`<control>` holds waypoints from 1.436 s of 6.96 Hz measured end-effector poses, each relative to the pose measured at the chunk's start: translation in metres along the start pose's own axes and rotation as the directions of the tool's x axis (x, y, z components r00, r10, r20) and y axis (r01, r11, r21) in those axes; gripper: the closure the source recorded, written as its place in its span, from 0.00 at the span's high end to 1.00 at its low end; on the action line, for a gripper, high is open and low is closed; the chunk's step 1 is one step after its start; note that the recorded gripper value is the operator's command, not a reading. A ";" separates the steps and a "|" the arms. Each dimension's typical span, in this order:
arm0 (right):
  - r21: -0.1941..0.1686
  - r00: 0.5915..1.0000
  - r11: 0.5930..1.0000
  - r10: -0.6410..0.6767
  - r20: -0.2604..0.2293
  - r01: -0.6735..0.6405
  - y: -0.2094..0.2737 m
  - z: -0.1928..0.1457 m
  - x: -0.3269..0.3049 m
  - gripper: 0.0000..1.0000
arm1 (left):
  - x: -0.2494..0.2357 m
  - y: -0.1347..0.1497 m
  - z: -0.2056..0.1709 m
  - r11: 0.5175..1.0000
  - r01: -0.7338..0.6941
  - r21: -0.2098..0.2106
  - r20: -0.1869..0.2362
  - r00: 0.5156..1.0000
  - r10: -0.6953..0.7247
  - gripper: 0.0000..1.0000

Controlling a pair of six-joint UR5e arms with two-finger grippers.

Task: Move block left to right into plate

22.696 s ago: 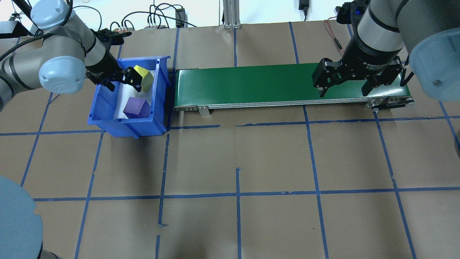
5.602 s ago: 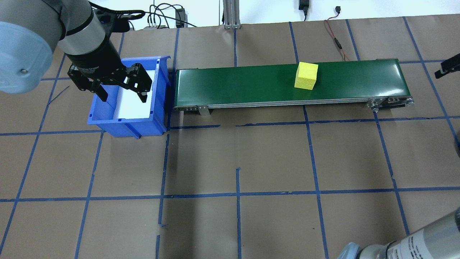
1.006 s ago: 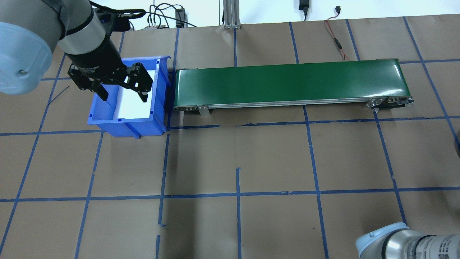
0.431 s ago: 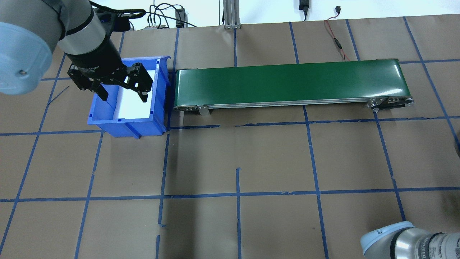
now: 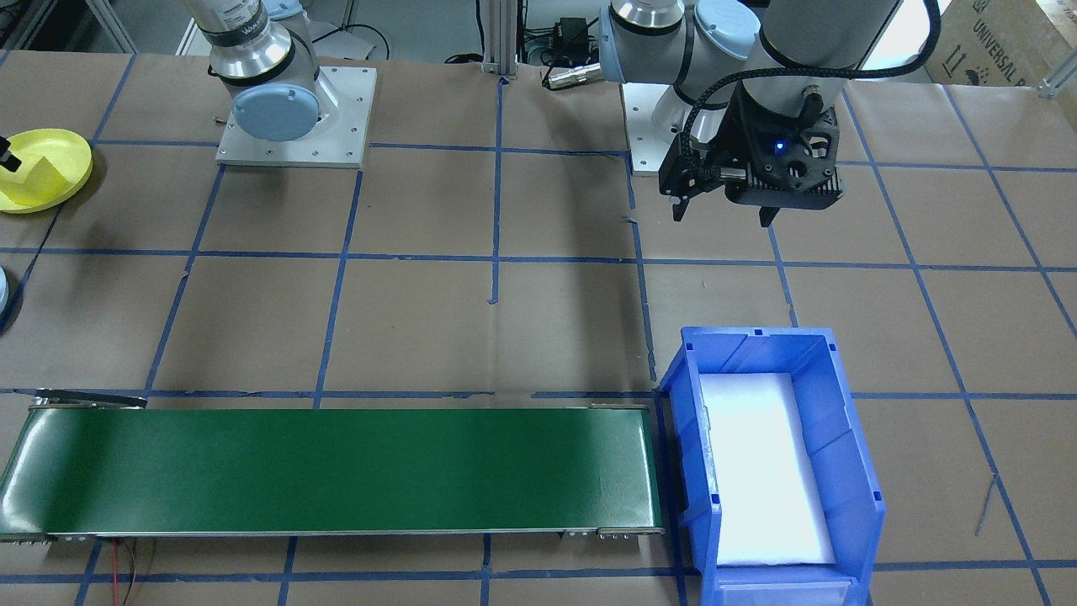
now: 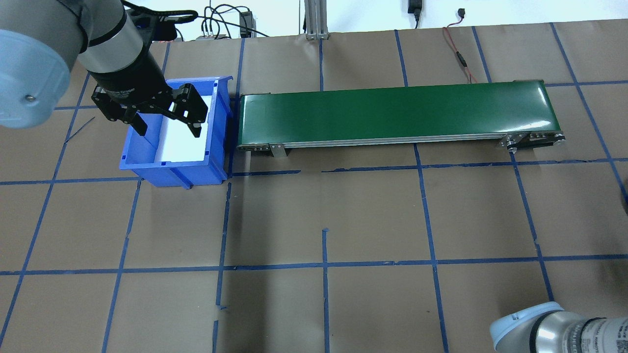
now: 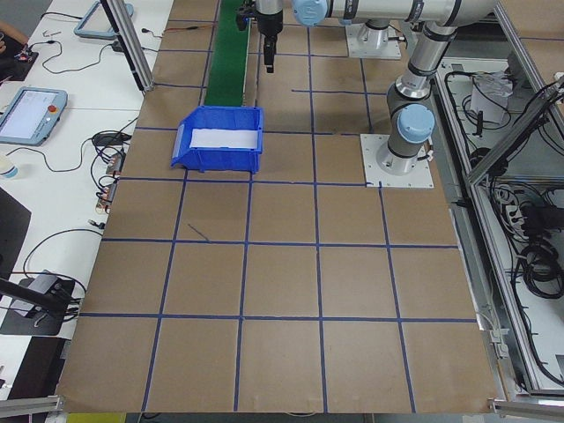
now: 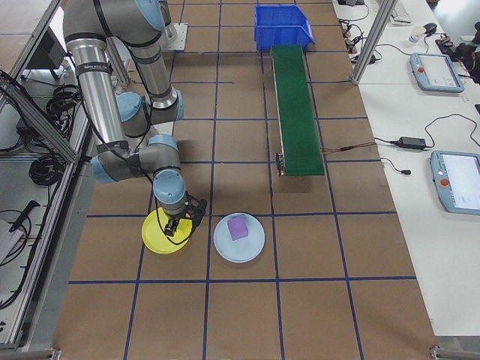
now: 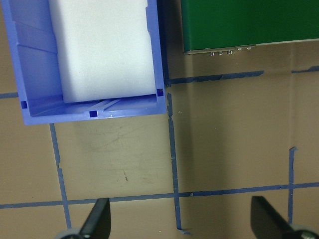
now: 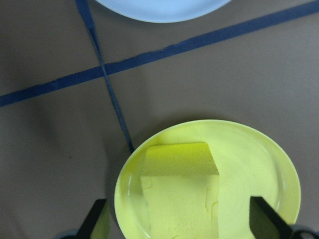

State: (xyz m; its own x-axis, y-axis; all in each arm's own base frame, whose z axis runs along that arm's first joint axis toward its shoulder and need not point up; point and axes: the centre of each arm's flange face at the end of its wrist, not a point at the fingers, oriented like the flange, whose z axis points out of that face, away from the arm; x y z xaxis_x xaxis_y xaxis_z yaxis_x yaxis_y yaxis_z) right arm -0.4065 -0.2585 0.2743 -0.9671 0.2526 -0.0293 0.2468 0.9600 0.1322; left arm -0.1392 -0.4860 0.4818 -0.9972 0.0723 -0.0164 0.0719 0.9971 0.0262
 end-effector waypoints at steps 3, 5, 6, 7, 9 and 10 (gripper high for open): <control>-0.042 0.998 0.999 0.030 -0.052 -0.032 -0.059 -0.135 -0.104 1.00 | 0.000 0.000 0.000 1.000 -0.001 0.003 0.000 1.000 0.001 1.00; -0.024 0.993 1.000 0.004 -0.120 -0.007 -0.082 -0.211 -0.207 1.00 | 0.000 0.000 0.000 1.000 -0.001 0.004 0.000 1.000 0.001 1.00; -0.022 0.984 0.997 -0.073 -0.161 0.070 -0.083 -0.232 -0.264 1.00 | 0.000 -0.001 0.000 1.000 0.000 0.005 -0.001 1.000 0.000 1.00; -0.001 0.977 0.991 -0.131 -0.166 0.133 -0.073 -0.250 -0.315 1.00 | 0.000 -0.001 0.000 1.000 0.000 0.008 -0.001 1.000 0.000 1.00; 0.075 0.977 0.981 -0.171 -0.124 0.181 -0.051 -0.273 -0.411 1.00 | 0.000 -0.002 0.000 1.000 0.000 0.011 -0.001 1.000 0.000 1.00; 0.097 0.981 0.980 -0.164 -0.102 0.174 -0.038 -0.274 -0.464 1.00 | 0.000 -0.002 -0.001 1.000 -0.001 0.019 -0.001 1.000 0.001 1.00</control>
State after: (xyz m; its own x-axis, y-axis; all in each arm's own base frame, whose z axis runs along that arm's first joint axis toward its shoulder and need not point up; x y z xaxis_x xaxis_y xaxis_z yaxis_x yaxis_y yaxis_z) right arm 0.0164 -0.4455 0.5540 -0.9957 0.0778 0.0506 0.0793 0.9965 0.0282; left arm -0.1392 -0.4884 0.4827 -0.9972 0.0735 -0.0155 0.0734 0.9973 0.0073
